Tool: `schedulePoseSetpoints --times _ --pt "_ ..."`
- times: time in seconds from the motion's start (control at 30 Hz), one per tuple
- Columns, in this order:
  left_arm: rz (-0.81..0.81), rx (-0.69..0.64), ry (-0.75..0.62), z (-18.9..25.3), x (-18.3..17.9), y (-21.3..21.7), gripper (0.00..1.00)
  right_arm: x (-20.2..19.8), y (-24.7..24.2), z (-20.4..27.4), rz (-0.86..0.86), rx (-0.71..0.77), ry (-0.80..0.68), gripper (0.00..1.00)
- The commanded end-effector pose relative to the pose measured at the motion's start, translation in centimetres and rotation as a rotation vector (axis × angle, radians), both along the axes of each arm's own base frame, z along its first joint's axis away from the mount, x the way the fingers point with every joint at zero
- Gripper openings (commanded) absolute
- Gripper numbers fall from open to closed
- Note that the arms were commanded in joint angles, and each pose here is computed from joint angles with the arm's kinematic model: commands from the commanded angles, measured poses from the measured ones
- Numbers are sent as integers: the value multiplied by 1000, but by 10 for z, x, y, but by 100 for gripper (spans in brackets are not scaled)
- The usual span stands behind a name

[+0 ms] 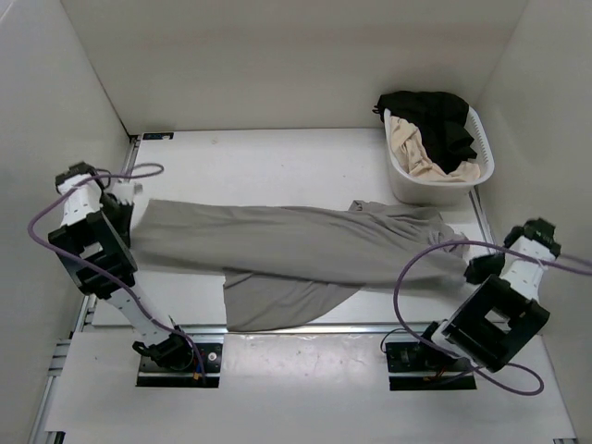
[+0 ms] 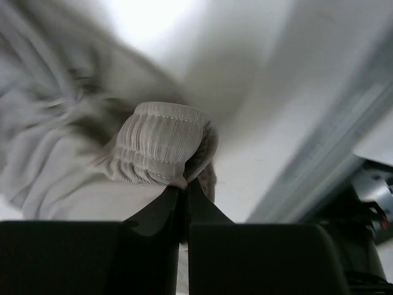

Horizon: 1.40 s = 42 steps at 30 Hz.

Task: Fold and stack the trousers
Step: Flatten the trousers out

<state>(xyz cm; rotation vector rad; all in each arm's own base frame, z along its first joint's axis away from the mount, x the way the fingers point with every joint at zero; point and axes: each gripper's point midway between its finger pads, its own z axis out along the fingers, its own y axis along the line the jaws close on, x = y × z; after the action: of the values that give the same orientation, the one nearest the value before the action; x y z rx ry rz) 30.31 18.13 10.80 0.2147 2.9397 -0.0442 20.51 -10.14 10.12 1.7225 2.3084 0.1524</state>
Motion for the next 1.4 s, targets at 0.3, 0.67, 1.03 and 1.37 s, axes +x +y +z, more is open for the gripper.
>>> schedulePoseSetpoints --times 0.3,0.67,1.03,1.37 --pt "-24 41 141 -20 -97 6 15 -76 -27 -31 -200 -55 206 0" --pt "-28 -6 170 -32 -105 0 70 -26 -35 -1 87 -207 100 79" --pt "-136 -60 32 -24 17 -42 77 165 147 77 992 -538 -110 80" --pt "-135 -7 12 -64 71 -47 100 199 235 -45 1256 -355 154 84"
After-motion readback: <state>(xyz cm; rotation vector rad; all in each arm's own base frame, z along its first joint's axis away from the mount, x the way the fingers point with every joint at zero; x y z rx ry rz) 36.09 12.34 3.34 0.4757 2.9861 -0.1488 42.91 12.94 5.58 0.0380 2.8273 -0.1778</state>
